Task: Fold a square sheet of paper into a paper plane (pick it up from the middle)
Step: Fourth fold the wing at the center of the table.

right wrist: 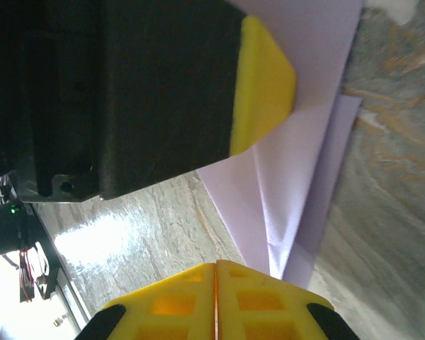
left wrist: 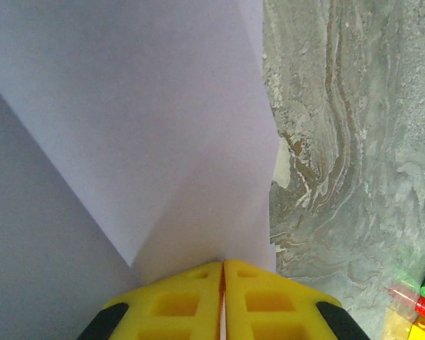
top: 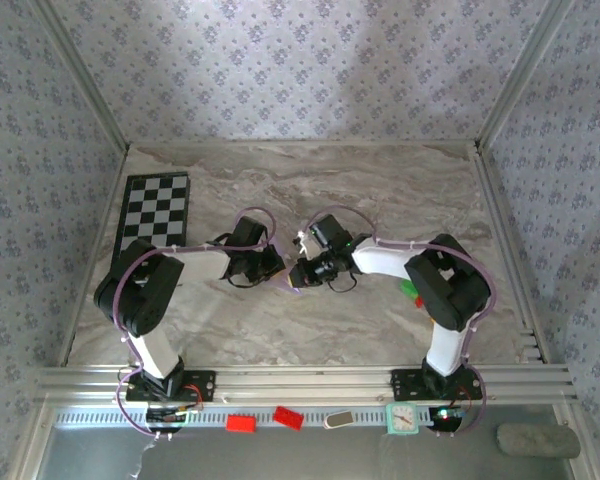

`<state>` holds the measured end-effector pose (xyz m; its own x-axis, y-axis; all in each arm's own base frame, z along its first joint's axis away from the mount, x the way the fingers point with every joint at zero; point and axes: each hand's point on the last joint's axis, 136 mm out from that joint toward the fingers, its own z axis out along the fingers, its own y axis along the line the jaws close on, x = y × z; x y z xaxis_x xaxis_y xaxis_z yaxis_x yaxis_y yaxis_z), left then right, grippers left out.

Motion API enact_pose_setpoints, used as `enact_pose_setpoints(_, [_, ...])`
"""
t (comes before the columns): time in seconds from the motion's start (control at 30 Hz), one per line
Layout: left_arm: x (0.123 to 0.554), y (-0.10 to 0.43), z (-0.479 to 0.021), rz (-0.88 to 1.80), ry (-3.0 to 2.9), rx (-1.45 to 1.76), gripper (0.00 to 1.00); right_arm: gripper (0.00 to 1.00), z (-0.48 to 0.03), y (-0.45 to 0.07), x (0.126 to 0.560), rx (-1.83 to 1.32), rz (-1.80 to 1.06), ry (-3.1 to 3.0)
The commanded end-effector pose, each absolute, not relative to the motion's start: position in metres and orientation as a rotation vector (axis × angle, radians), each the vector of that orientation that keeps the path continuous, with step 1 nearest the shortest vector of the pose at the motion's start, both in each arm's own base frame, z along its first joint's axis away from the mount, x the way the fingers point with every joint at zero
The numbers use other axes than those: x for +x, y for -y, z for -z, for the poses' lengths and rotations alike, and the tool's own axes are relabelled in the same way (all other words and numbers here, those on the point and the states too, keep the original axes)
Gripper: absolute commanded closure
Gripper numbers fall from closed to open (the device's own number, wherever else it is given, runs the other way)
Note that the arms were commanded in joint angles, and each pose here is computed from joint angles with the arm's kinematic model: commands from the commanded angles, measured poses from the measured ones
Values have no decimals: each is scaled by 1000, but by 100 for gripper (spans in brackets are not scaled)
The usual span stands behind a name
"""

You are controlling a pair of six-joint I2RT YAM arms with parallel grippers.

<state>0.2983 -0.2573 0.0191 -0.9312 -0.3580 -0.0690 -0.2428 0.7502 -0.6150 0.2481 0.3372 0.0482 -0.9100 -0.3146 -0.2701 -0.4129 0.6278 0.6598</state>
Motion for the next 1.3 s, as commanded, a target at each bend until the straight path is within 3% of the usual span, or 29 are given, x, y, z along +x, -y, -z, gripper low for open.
enact_pose_setpoints(0.0, [286,239,9,802,-2847,-561,90,91,-44,-342,252,-597,-1135,-2737])
enact_pose_setpoints(0.93, [274,221,28,652,-2929,-676,91,92,-8,-319,245,-628,-908,-2878])
enact_pose_setpoints(1.27, [267,209,40,564,-2966,-736,91,93,4,-293,217,-615,-920,-2940])
